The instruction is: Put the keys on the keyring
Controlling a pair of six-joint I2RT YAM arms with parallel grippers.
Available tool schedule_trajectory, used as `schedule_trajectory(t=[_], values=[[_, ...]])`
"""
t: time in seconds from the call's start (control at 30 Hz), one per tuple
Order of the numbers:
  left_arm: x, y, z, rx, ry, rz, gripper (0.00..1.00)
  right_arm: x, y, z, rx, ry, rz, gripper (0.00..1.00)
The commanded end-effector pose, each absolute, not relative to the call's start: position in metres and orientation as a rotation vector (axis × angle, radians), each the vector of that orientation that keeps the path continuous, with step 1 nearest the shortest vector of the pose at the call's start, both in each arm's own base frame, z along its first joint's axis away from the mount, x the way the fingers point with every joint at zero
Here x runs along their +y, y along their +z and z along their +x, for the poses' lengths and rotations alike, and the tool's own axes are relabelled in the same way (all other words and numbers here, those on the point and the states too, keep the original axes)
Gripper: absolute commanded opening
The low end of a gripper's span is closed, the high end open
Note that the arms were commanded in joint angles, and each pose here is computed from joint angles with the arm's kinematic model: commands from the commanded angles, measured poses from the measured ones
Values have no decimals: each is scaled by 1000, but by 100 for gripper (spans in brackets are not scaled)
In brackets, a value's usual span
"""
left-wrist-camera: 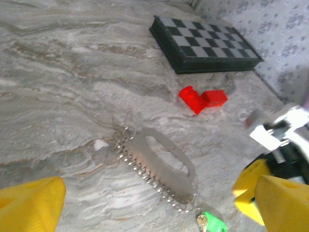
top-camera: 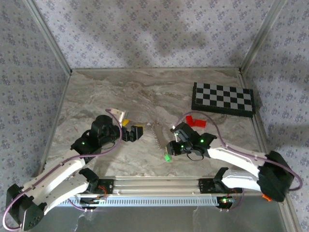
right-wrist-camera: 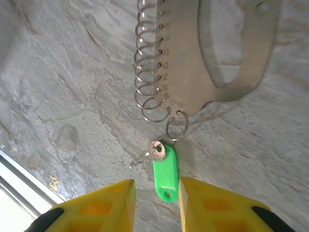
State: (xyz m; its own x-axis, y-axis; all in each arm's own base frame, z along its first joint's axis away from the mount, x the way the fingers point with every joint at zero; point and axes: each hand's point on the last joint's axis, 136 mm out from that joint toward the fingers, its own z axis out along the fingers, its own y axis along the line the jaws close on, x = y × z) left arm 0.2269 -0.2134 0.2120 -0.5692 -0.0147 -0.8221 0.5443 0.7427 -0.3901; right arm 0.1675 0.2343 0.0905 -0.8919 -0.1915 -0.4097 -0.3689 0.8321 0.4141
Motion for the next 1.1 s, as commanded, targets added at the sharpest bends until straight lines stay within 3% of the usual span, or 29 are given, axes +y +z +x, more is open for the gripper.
schedule_trajectory(t=[0.0,0.3,0.43,0.6,0.8,0.93,1.07], values=[[-194,219,230,2069,-678,359,100,202,99,168,2639,557,-378,36],[-123,214,240,2077,-316,101,100,125,170,191,2330,379,-258,60],[-87,214,241,2050,-134,-9,100,101,194,206,2184,324,-195,100],[-49,216,242,1952,74,-116,100,84,212,236,2066,277,-94,100],[-13,210,244,1816,322,-157,100,35,199,268,2051,87,110,100],[7,192,246,1802,411,-229,100,-10,181,275,2032,-76,274,100],[25,171,249,1839,471,-293,100,-23,171,275,1961,-100,244,100]])
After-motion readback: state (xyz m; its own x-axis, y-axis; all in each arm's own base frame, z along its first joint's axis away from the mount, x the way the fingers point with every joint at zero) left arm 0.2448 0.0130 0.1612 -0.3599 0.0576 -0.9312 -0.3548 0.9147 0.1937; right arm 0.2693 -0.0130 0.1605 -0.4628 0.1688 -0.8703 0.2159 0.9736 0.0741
